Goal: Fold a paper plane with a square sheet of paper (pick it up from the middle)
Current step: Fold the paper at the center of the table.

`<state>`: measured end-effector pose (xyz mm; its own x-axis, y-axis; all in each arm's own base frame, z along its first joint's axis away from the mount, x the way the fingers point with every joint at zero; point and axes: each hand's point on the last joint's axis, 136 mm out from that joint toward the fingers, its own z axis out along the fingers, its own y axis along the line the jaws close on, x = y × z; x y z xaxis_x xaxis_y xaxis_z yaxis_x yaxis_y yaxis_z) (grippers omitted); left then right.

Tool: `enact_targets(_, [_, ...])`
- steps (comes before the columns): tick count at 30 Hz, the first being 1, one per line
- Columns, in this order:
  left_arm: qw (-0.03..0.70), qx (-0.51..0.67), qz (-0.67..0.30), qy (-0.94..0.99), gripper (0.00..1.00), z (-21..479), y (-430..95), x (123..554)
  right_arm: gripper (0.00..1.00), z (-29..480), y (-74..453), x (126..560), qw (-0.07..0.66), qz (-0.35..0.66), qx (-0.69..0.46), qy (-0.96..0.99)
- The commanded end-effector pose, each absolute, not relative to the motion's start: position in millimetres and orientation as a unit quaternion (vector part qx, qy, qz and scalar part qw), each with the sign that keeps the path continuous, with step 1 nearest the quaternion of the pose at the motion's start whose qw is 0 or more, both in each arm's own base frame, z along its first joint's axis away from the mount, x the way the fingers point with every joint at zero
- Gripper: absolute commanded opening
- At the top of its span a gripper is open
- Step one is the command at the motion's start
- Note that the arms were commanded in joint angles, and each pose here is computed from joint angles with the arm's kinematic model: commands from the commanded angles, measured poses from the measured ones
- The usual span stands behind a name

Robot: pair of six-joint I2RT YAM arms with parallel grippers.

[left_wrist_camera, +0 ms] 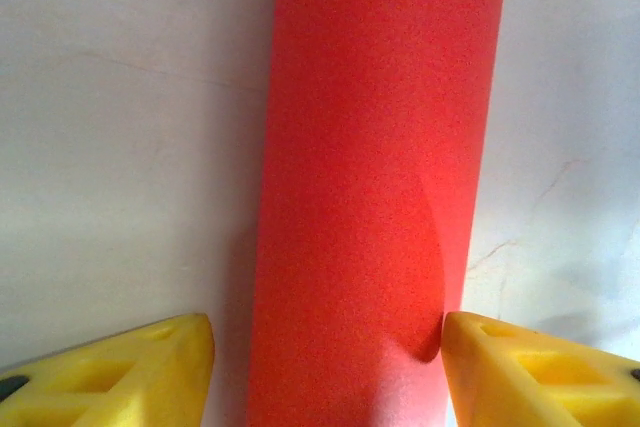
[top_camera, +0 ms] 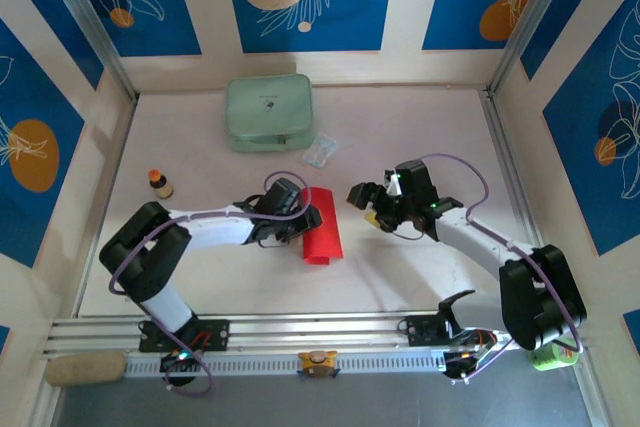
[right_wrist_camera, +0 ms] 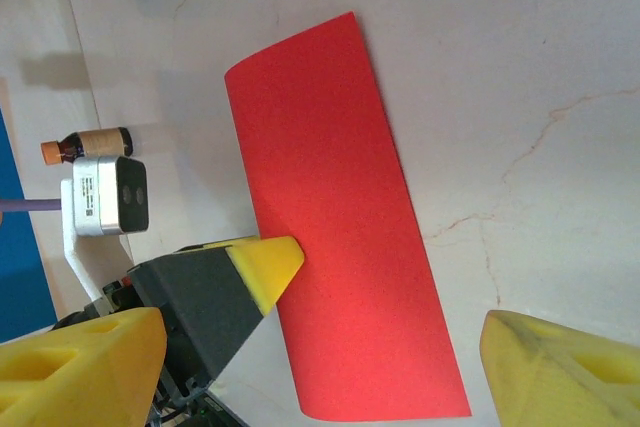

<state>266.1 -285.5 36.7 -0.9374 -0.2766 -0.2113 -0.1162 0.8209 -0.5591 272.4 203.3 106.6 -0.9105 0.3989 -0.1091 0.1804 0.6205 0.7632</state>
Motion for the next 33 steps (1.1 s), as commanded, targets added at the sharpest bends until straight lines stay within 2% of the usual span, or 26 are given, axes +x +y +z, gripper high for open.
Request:
enact_targets(1, [0.14, -0.06, -0.227, 0.962, 0.62, 37, -272, 259, 0.82, 112, 210, 274, 0.131, 0.408, 0.15, 0.891])
enact_targets(11, [0.14, -0.018, -0.211, 0.967, 0.55, 39, -266, 263, 0.82, 106, 222, 271, 0.113, 0.413, 0.134, 0.894])
enact_targets(20, [0.136, -0.027, -0.213, 0.967, 0.46, 30, -258, 265, 0.76, 88, 241, 259, 0.088, 0.41, 0.129, 0.899])
enact_targets(24, [0.135, -0.03, -0.22, 0.966, 0.46, 29, -256, 265, 0.74, 86, 249, 258, 0.082, 0.414, 0.122, 0.899])
enact_targets(29, [0.12, -0.006, -0.221, 0.968, 0.46, 23, -257, 261, 0.64, 84, 258, 258, 0.071, 0.419, 0.113, 0.898])
enact_targets(33, [0.109, -0.009, -0.204, 0.973, 0.46, 17, -250, 260, 0.64, 81, 264, 257, 0.066, 0.416, 0.111, 0.9])
